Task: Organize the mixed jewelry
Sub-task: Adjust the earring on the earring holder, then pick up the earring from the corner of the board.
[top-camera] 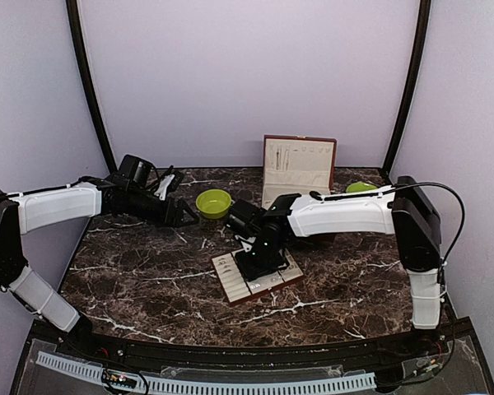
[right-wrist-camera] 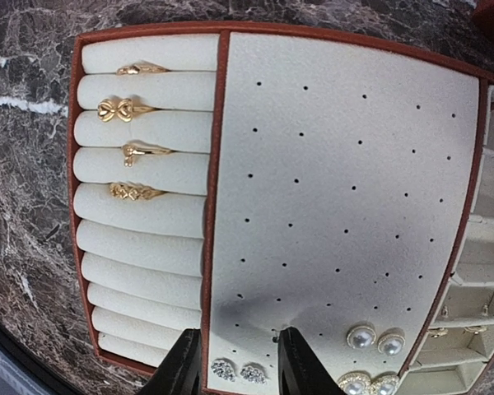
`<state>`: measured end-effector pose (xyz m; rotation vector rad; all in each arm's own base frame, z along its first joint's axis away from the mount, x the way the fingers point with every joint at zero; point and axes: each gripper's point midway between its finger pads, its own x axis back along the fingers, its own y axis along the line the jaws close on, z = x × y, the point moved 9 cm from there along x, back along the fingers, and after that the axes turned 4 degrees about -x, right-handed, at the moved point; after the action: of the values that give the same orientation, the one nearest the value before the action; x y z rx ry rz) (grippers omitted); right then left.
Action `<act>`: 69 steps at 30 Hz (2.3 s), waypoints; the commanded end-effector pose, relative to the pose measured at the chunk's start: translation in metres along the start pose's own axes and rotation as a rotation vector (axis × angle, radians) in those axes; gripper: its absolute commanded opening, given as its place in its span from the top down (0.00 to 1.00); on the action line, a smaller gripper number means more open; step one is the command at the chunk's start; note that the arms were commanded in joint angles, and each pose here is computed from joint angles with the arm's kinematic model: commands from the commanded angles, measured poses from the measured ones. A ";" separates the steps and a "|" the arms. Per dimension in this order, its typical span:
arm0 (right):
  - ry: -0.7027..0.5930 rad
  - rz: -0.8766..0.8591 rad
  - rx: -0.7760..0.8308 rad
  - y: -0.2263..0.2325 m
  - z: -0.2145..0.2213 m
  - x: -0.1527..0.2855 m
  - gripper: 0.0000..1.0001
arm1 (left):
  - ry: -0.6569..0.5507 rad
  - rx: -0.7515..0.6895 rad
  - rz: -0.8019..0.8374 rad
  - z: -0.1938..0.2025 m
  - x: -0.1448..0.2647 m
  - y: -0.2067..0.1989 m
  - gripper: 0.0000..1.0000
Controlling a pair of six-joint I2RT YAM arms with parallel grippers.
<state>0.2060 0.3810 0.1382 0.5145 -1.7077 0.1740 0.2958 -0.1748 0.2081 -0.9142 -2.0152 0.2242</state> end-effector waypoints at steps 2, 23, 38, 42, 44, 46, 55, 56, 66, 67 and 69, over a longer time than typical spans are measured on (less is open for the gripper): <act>0.019 0.003 0.010 0.002 0.005 -0.016 0.68 | -0.022 -0.012 0.021 0.000 0.008 -0.007 0.27; -0.146 -0.030 -0.028 0.003 -0.011 0.040 0.62 | -0.167 -0.101 -0.041 -0.006 0.033 -0.015 0.27; -0.466 -0.151 -0.177 -0.057 0.000 0.102 0.21 | -0.207 -0.004 -0.280 0.020 0.059 -0.002 0.27; -0.516 -0.181 -0.214 -0.085 0.013 0.103 0.20 | -0.152 0.200 -0.392 0.050 0.071 0.006 0.31; -0.531 -0.176 -0.230 -0.099 0.019 0.099 0.20 | -0.105 0.322 -0.452 0.074 0.072 0.014 0.36; -0.556 -0.176 -0.242 -0.110 0.021 0.100 0.20 | -0.066 0.420 -0.502 0.097 0.073 0.020 0.38; -0.630 -0.152 -0.282 -0.147 0.030 0.106 0.20 | 0.007 0.662 -0.761 0.152 0.095 0.034 0.45; -0.636 -0.154 -0.289 -0.151 0.031 0.107 0.20 | 0.012 0.680 -0.769 0.157 0.096 0.035 0.48; -0.666 -0.167 -0.324 -0.169 0.041 0.106 0.20 | 0.119 0.813 -0.723 0.190 0.085 0.037 0.64; -0.663 -0.169 -0.324 -0.170 0.041 0.104 0.20 | 0.150 0.824 -0.720 0.194 0.082 0.037 0.68; -0.660 -0.172 -0.327 -0.171 0.042 0.101 0.20 | 0.190 0.839 -0.723 0.199 0.079 0.038 0.74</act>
<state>0.2273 0.1889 0.1961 0.4590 -2.2341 -0.4059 0.1437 -0.0584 0.1369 0.2859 -1.8033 0.4983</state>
